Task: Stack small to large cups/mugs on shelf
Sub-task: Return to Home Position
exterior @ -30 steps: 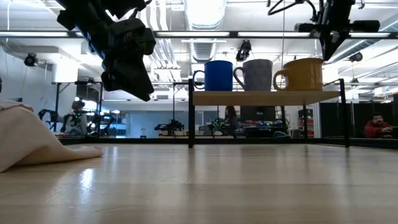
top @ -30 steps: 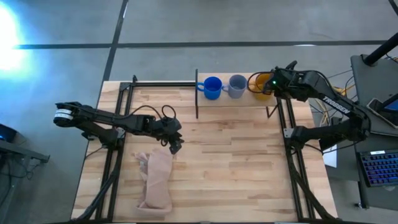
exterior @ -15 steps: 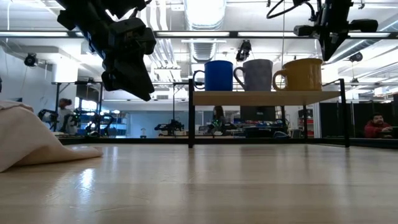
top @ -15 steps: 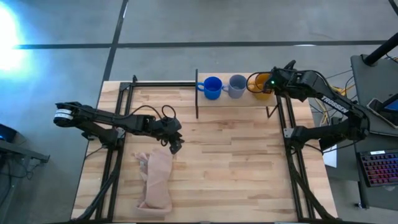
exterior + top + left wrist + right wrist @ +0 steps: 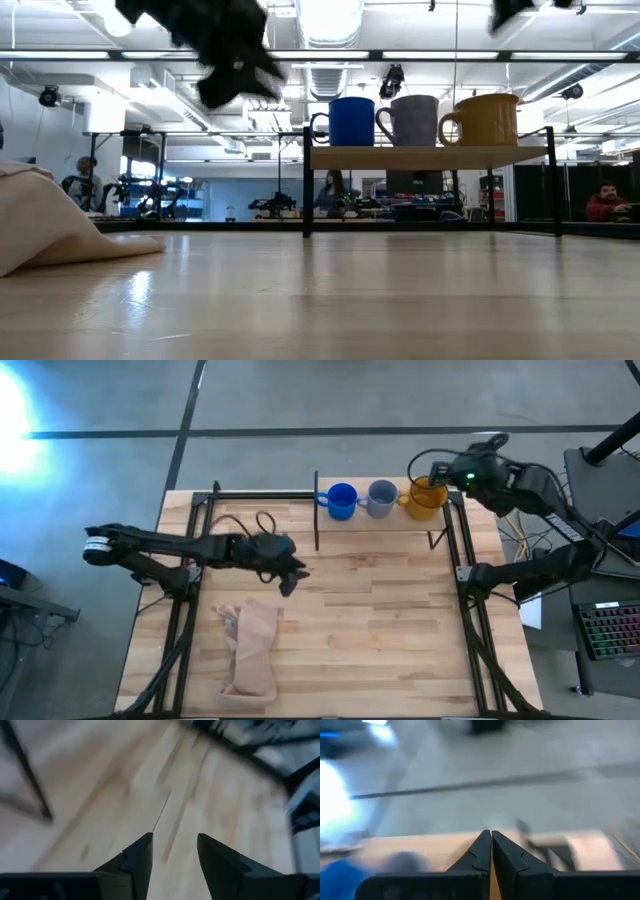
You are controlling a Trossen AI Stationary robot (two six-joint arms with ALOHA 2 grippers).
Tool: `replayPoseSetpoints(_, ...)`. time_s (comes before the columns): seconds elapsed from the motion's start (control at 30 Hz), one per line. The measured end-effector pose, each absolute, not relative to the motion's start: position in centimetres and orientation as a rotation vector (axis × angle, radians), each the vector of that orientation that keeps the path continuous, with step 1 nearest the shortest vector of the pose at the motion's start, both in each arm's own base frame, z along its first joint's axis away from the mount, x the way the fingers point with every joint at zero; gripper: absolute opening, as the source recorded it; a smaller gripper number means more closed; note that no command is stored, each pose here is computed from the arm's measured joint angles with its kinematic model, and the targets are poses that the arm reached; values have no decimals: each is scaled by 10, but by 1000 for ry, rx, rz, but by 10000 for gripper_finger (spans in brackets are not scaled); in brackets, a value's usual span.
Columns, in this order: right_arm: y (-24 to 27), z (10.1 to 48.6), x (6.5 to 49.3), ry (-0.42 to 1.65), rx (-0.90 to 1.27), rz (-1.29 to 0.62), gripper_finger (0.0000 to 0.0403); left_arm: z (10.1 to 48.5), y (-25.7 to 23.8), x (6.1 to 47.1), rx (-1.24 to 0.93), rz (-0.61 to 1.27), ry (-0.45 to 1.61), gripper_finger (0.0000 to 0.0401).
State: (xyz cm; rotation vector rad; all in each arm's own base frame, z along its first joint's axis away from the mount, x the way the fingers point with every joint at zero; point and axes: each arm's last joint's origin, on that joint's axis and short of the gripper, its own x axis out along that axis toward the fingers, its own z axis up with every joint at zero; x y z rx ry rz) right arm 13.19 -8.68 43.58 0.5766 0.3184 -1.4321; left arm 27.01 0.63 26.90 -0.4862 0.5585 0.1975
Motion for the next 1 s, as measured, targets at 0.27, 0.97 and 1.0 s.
replayPoseSetpoints(0.27,-25,503,161,206,128,-617,9,366,9,252,-380,106,237,140)
replayPoseSetpoints(0.97,45,439,197,268,213,-42,9,377,-3,134,-372,-225,-116,140)
replayPoseSetpoints(1.0,43,434,192,257,219,-44,9,369,-3,133,-368,-231,-148,140)
